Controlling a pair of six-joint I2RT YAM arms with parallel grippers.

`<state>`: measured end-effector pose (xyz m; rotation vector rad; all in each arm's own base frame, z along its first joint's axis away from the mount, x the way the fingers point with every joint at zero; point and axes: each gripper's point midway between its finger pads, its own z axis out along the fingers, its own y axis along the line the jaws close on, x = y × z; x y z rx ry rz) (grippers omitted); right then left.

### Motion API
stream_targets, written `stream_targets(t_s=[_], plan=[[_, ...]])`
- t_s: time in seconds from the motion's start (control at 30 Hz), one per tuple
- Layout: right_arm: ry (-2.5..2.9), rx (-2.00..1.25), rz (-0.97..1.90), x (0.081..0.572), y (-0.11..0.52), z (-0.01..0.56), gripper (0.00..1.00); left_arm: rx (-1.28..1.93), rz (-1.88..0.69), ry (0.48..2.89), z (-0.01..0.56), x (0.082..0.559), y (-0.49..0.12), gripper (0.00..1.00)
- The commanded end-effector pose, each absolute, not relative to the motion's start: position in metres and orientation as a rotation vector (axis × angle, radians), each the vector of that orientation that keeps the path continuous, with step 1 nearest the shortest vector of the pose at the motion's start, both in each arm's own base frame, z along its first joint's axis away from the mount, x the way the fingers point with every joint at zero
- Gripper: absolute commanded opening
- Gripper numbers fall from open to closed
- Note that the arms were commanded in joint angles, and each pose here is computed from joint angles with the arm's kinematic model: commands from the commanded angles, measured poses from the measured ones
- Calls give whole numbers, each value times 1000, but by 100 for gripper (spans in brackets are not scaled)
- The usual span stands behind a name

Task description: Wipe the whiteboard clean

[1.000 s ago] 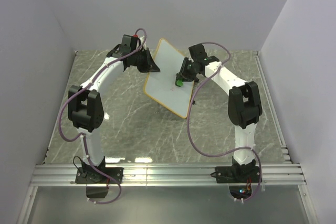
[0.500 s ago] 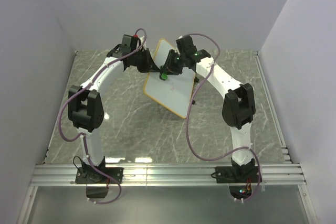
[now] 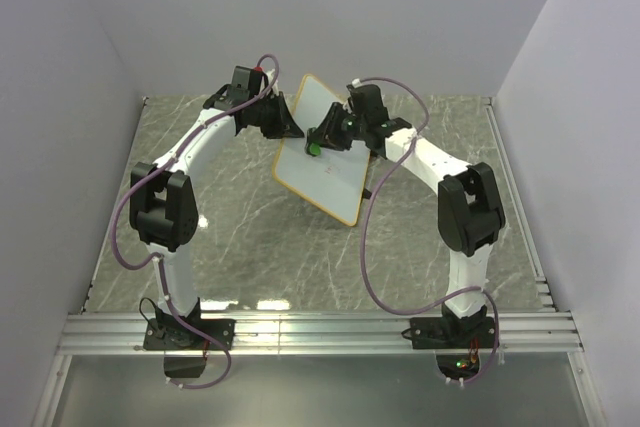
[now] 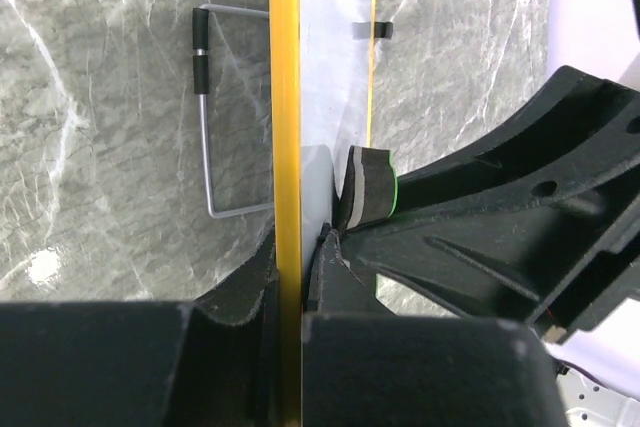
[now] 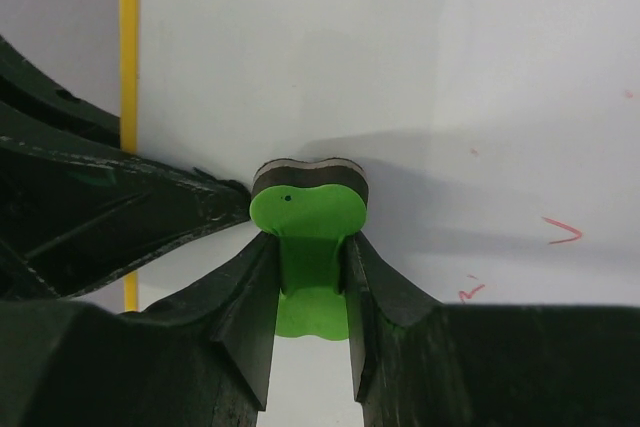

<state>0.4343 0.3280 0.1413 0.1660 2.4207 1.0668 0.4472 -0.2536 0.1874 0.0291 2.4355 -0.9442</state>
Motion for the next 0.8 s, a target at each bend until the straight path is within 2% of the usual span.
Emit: stream_targets(t_s=[0.0,0.37,0.6,0.77], plan=[[3143,282,613,291,288,-60,0,355,-855,2478,176,407,-283,0],[3157,336,158,274,226,-62,0,362,-867,2471,178,405,-285,0],[3217,374,174,251,221,-83,0,365,-876,2467,180,404,-287,0],[3185,343,228,262,235,-70,0,371,-883,2471,178,402,-289,0]])
